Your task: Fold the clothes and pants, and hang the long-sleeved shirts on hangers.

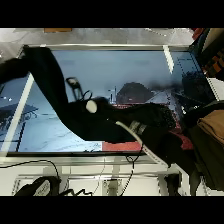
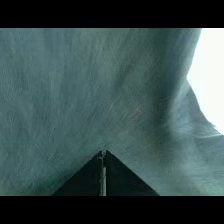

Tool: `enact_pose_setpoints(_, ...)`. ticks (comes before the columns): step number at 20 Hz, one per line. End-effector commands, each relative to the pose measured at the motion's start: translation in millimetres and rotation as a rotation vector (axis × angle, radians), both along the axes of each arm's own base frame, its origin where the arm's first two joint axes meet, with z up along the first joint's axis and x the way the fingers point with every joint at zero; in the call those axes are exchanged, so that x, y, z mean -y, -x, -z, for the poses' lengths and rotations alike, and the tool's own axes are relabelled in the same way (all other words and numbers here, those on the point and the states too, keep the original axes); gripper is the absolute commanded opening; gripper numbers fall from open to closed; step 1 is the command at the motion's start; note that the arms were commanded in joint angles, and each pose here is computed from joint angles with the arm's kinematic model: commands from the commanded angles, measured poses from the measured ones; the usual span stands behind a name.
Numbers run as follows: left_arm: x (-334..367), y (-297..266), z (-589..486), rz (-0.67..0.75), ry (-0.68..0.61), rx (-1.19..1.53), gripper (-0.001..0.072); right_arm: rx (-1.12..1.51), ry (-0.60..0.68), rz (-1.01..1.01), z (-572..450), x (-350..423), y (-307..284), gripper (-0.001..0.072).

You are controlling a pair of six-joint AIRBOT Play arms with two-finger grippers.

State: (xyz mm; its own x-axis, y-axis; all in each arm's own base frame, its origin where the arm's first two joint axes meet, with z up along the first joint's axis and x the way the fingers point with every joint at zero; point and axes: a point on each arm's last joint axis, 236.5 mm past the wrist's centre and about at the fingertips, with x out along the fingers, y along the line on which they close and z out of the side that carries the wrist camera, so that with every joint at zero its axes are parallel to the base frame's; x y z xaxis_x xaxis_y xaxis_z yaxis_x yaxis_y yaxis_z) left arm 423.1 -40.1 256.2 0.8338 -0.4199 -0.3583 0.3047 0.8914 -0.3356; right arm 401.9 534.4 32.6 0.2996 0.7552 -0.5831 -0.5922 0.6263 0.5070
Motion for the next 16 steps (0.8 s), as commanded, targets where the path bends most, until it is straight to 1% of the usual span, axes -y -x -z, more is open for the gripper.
enact_pose_setpoints(1,52,28,62,0.245,-0.005,-0.245,0.0031,-0.014,0.092,0.086,2,74,-55,0.0028)
enact_pose_setpoints(4,100,50,101,0.439,0.002,-0.406,0.0031,-0.07,0.127,0.205,-7,162,-104,0.0028)
enact_pose_setpoints(6,136,62,120,0.531,0.013,-0.488,0.0031,-0.117,0.152,0.275,-14,221,-124,0.0028)
enact_pose_setpoints(9,194,84,151,0.679,-0.006,-0.58,0.0031,-0.155,0.164,0.371,-29,295,-141,0.0028)
enact_pose_setpoints(12,248,118,187,0.809,-0.027,-0.709,0.0032,-0.16,0.161,0.44,-48,345,-148,0.0028)
enact_pose_setpoints(13,264,133,200,0.842,-0.033,-0.765,0.0079,-0.157,0.16,0.457,-55,357,-148,0.0028)
enact_pose_setpoints(14,277,147,210,0.876,-0.044,-0.812,0.0296,-0.153,0.159,0.468,-60,365,-148,0.0028)
enact_pose_setpoints(15,288,164,219,0.915,-0.058,-0.862,0.0659,-0.144,0.156,0.476,-66,371,-149,0.0028)
enact_pose_setpoints(16,295,178,226,0.949,-0.072,-0.902,0.0702,-0.135,0.156,0.479,-71,375,-149,0.0028)
